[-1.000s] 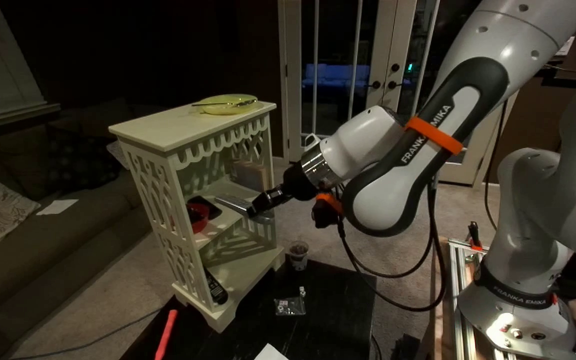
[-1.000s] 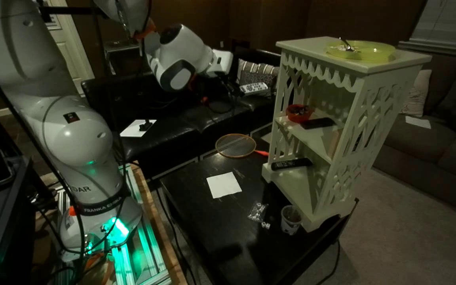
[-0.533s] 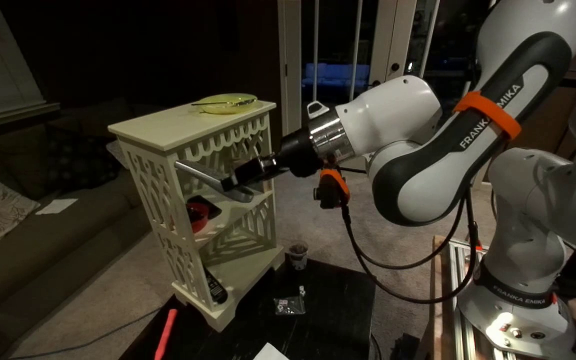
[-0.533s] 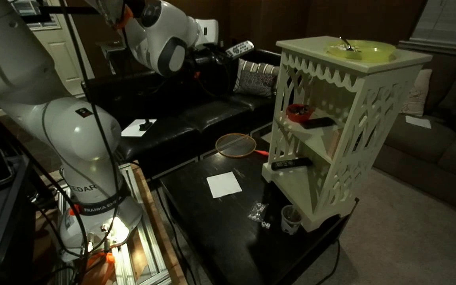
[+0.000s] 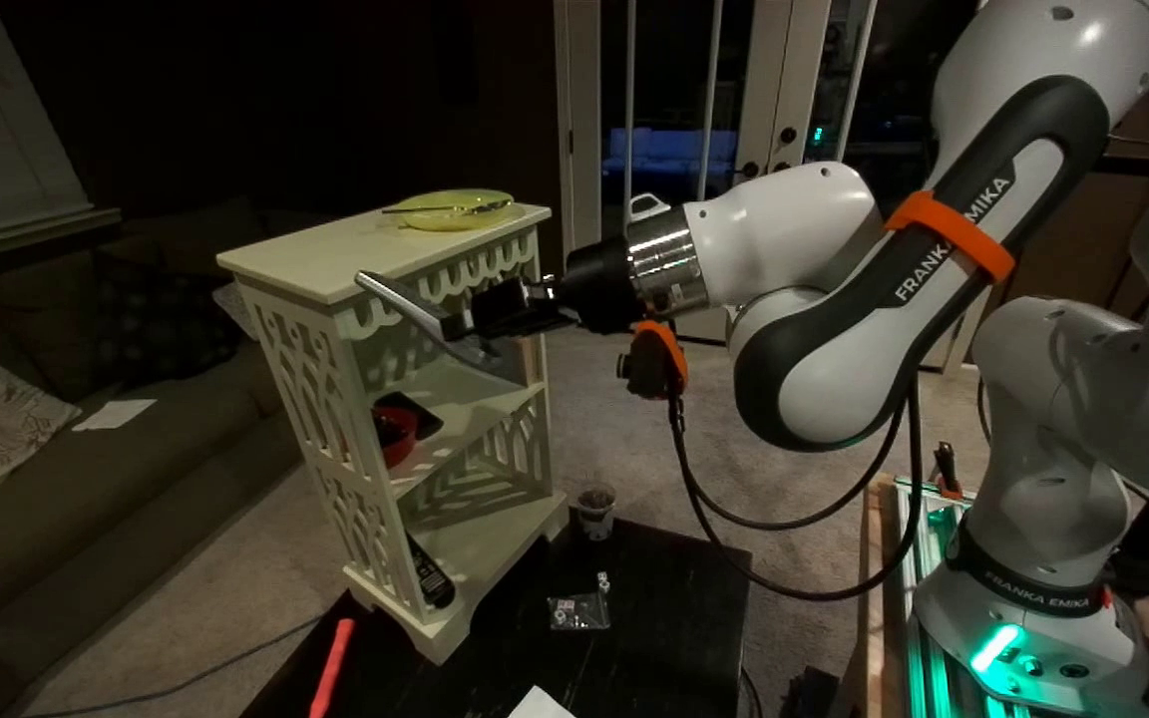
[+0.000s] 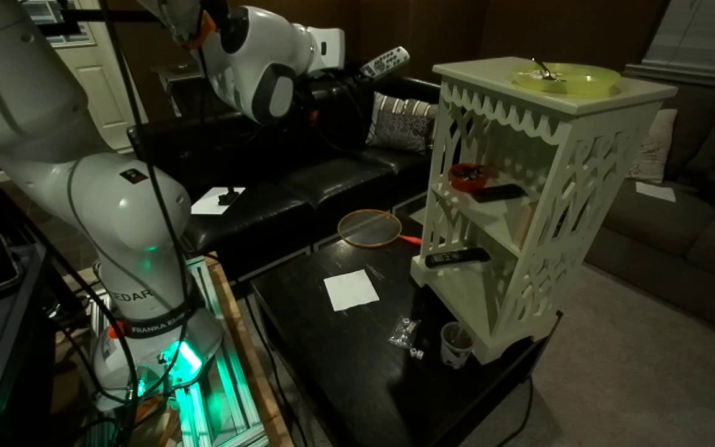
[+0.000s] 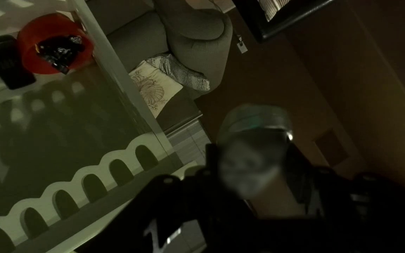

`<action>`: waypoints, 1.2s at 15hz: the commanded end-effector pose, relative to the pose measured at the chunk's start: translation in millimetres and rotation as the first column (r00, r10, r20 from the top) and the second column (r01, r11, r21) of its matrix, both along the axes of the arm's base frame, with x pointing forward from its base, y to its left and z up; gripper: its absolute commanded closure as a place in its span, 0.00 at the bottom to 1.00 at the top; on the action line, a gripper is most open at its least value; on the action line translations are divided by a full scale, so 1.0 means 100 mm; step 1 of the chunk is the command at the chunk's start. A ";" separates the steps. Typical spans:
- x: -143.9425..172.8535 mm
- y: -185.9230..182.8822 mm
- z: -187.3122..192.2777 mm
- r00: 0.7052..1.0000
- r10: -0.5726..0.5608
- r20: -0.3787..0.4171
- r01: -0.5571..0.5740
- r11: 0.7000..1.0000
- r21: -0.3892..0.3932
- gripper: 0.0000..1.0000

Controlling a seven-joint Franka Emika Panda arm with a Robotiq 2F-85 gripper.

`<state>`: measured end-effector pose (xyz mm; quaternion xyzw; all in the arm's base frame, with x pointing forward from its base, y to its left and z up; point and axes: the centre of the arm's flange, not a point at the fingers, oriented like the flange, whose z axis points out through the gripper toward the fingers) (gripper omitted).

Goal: Put the grey remote control on top of the shelf.

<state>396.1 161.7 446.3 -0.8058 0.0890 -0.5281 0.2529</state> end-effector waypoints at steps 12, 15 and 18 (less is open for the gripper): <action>1.65 -0.27 1.69 0.994 -0.097 0.047 0.108 0.897 -0.428 0.77; 1.81 -0.56 1.60 0.993 -0.111 0.047 0.119 0.861 -0.495 0.77; 1.77 -0.51 1.57 0.994 -0.055 0.091 0.094 0.853 -0.513 0.77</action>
